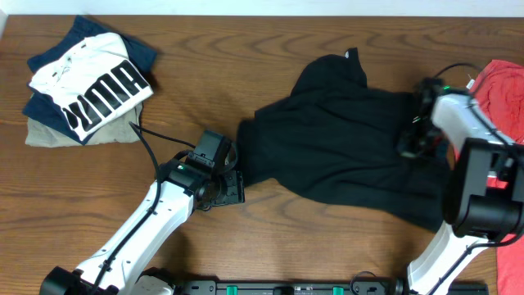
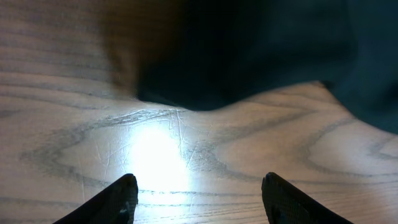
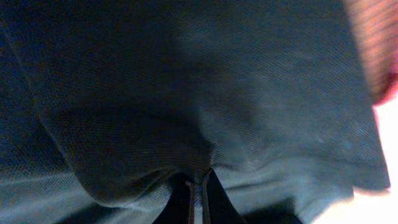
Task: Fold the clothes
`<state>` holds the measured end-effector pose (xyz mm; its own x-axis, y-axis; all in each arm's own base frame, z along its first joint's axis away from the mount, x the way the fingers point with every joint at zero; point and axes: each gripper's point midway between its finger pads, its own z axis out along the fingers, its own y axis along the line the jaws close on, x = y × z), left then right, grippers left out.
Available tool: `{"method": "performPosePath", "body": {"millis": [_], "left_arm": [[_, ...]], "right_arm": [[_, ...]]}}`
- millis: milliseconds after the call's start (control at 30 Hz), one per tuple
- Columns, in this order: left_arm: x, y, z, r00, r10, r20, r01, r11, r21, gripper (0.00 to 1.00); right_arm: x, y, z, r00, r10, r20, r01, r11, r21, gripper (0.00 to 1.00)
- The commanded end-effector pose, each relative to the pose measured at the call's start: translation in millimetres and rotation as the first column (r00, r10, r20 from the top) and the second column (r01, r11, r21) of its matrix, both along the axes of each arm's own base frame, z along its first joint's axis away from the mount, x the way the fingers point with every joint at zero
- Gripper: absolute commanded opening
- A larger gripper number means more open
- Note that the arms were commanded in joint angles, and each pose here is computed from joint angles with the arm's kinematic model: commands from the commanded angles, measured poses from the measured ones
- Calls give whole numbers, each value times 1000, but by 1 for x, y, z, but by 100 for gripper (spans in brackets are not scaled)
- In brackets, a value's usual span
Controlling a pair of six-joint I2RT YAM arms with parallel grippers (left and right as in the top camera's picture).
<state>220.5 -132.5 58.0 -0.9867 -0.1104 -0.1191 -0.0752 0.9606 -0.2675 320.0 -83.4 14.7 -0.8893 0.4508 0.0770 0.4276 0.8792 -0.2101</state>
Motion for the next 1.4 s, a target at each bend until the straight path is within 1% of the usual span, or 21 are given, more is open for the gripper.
{"method": "performPosePath", "body": {"millis": [0,133,167,200,233,333,367,400,467,633,767,900,967,1100,1233,1367], "left_arm": [[3,3,0,1000,20,0,-20,1000,10,65],[3,3,0,1000,20,0,-20,1000,10,65],[3,3,0,1000,20,0,-20,1000,10,65],[3,3,0,1000,20,0,-20,1000,10,66],[3,3,0,1000,20,0,-20,1000,10,65],[3,3,0,1000,20,0,-20,1000,10,66],[3,3,0,1000,20,0,-20,1000,10,65],[3,3,0,1000,20,0,-20,1000,10,65],[3,3,0,1000,20,0,-20,1000,10,65],[2,3,0,1000,20,0,-20,1000,10,65],[3,3,0,1000,20,0,-20,1000,10,66],[3,3,0,1000,20,0,-20,1000,10,66],[3,3,0,1000,20,0,-20,1000,10,66],[2,3,0,1000,20,0,-20,1000,10,66],[3,3,0,1000,20,0,-20,1000,11,66],[3,3,0,1000,20,0,-20,1000,11,66]], "right_arm": [[36,-41,41,989,-68,129,76,996,-56,2],[61,-68,85,972,-66,227,86,993,-76,6],[62,-72,92,969,-72,235,93,993,-78,11],[61,-74,96,969,-80,232,100,992,-76,21],[57,-73,98,972,-87,218,103,993,-64,34],[33,-68,94,987,-101,123,106,994,-39,46],[25,-65,91,991,-102,92,106,994,-32,54],[18,-63,88,993,-104,63,105,994,-26,56],[6,-59,81,993,-120,16,120,993,-18,57],[-24,-53,60,981,-173,-89,173,985,-7,56],[-40,-57,41,964,-239,-117,239,971,-12,54],[-41,-68,29,958,-274,-86,274,962,-17,52],[-38,-75,27,954,-294,-59,293,956,-15,49],[-39,-81,23,942,-333,-41,334,942,25,47],[-43,-81,9,948,-317,-33,319,944,81,46],[-48,-85,-11,943,-332,-10,332,940,78,45]]}}
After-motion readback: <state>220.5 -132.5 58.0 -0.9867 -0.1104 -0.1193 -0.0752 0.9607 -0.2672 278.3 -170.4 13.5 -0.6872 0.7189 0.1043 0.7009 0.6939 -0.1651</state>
